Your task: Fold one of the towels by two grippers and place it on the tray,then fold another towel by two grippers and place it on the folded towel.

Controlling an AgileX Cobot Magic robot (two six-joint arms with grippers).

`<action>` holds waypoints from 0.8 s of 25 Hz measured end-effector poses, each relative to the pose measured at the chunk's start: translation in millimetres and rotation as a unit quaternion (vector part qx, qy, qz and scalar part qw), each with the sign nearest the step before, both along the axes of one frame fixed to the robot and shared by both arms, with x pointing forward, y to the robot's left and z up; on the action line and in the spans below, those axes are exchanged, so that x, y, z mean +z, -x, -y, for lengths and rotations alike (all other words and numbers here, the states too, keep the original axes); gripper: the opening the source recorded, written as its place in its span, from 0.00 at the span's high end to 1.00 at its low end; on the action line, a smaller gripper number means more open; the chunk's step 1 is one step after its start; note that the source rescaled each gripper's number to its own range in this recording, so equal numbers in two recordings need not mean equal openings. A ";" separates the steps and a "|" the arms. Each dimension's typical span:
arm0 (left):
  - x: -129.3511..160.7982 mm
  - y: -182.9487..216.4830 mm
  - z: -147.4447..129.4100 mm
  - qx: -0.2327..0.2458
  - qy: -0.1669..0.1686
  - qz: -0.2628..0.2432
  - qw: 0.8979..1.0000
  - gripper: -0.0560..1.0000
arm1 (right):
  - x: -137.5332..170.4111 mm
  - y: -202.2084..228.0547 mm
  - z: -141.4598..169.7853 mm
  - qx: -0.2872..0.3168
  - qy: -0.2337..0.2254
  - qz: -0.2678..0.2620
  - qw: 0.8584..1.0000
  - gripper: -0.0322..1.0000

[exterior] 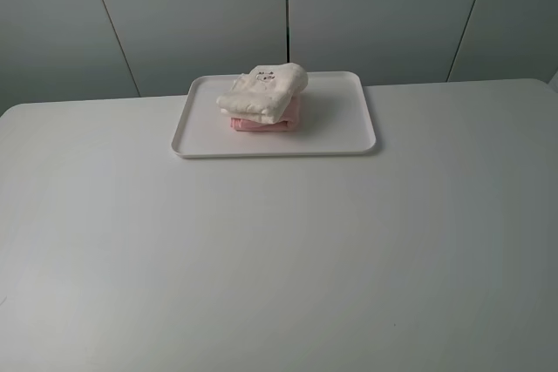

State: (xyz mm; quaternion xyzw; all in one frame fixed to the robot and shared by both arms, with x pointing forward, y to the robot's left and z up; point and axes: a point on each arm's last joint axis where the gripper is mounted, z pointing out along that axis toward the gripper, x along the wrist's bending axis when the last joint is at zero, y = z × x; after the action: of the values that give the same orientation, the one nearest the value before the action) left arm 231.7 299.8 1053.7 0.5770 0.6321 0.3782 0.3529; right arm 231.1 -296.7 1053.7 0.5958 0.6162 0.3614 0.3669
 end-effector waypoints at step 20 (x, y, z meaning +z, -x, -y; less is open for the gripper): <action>0.0 0.0 0.3 -0.001 0.002 0.000 1.000 0.07 | 0.2 0.1 -3.6 0.023 0.002 0.001 1.000 0.00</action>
State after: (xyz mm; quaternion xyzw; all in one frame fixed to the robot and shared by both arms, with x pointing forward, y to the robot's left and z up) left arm 231.7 299.5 1053.7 0.5771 0.6320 0.3769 0.3543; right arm 231.0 -293.1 1053.9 0.5803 0.6303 0.3694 0.3598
